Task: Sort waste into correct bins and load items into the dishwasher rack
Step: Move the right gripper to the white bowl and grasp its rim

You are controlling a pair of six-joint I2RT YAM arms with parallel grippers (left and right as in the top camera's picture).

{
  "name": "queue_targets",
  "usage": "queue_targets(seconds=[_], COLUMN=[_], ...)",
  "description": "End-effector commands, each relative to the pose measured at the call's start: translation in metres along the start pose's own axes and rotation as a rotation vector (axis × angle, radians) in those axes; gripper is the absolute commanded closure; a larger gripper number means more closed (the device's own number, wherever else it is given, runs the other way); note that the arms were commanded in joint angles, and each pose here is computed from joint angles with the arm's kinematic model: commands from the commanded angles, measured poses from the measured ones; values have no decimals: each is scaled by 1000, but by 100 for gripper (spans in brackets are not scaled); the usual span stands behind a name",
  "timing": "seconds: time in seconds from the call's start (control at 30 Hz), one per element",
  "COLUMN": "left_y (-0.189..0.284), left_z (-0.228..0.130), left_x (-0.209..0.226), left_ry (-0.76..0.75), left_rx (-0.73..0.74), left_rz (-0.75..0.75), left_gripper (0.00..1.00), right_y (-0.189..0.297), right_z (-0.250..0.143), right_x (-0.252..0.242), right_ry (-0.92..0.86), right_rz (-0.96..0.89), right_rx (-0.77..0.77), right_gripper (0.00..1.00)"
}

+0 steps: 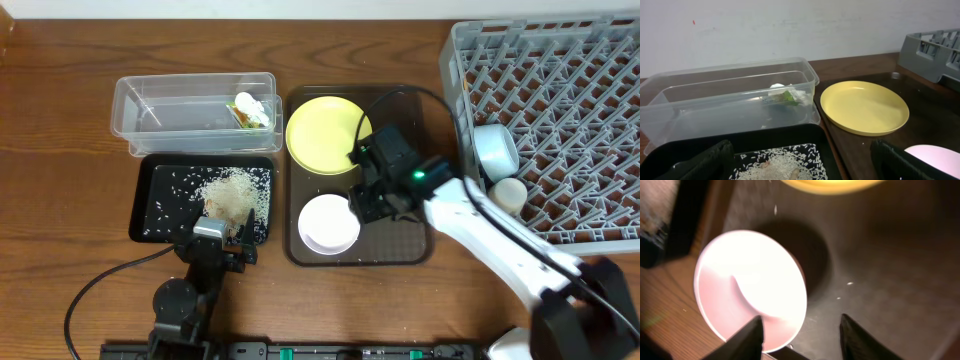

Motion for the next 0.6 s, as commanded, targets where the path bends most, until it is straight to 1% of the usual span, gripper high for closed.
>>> queue_targets(seconds=[0.0, 0.03, 0.13, 0.23, 0.3, 0.33, 0.37, 0.43, 0.47, 0.57], left_y=[-2, -2, -2, -2, -2, -2, -2, -2, -2, -2], left_z=[-12, -12, -12, -12, -12, -12, -12, -12, -12, -12], left_x=[3, 3, 3, 3, 3, 3, 3, 3, 3, 3], left_ry=[-3, -3, -3, -3, -3, -3, -3, -3, -3, -3], left_rx=[35, 35, 35, 35, 35, 35, 35, 35, 35, 35], left_rz=[9, 9, 9, 9, 9, 9, 9, 9, 9, 9], left_gripper=[10, 10, 11, 10, 10, 10, 11, 10, 10, 11], right_y=[-21, -26, -33, -32, -32, -32, -33, -35, -37, -46], right_z=[-8, -10, -11, -11, -11, -11, -11, -13, -14, -17], right_x=[7, 6, 1, -4, -4, -4, -4, -3, -2, 2], right_ry=[-39, -61, -90, -87, -86, -86, -86, -92, -89, -79], right_rz=[48, 44, 6, -61, -73, -74, -74, -75, -74, -76], right_rx=[85, 105, 126, 117, 116, 116, 121, 132, 138, 163], right_gripper=[60, 64, 73, 76, 80, 78, 73, 68, 69, 76])
Point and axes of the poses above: each gripper's point midway between its finger pads, its own y axis back along the fingers, its own x axis along the line the jaws close on, z = x × y, the point moved 10 cm from there along y, back along the fingers, and after that the axes turned 13 degrees about y, right-handed, at the moved point
